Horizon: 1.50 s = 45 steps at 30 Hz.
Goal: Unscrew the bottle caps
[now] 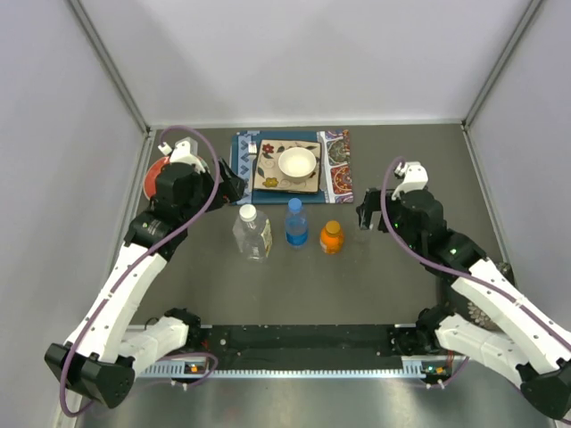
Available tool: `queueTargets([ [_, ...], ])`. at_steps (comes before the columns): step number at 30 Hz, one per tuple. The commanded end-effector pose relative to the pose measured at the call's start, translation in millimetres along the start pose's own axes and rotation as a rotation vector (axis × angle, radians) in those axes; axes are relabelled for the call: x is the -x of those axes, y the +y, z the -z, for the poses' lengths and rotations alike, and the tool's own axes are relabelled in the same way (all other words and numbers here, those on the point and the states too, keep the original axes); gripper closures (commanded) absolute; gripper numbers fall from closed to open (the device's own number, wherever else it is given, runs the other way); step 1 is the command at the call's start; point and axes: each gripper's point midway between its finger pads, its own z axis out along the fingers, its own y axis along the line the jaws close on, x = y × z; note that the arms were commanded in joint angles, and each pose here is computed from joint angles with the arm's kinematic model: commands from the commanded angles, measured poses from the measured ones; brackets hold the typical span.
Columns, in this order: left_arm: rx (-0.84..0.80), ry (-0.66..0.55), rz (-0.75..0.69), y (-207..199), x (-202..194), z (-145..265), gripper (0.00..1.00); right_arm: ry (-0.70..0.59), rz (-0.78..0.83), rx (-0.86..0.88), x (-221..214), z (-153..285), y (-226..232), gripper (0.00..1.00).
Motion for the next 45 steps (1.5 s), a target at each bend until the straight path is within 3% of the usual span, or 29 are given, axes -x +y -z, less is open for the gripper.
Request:
queueTargets([
  [1, -0.045, -0.054, -0.017, -5.8, 8.9, 6.9, 0.01, -0.034, 0.037, -0.001, 20.2, 0.9, 2.7, 0.01],
  [10, 0.014, -0.059, -0.055, 7.8, 7.4, 6.4, 0.03, 0.050, 0.031, -0.106, 4.6, -28.5, -4.4, 0.09],
  [16, 0.013, -0.096, -0.069, 9.7, 11.6, 14.3, 0.08, 0.047, 0.026, -0.134, 7.3, -41.6, -4.1, 0.28],
  [20, 0.000, -0.099, -0.073, 9.4, 9.1, 15.5, 0.11, 0.077, 0.038, -0.155, -2.4, -51.0, -5.7, 0.34],
  [36, -0.040, -0.086, -0.081, 7.0, -0.9, 14.1, 0.13, 0.151, 0.050, -0.196, -32.2, -74.2, -10.6, 0.39],
  [45, -0.044, -0.090, -0.080, 6.5, -0.5, 15.7, 0.14, 0.178, 0.037, -0.212, -44.2, -77.9, -19.3, 0.49],
])
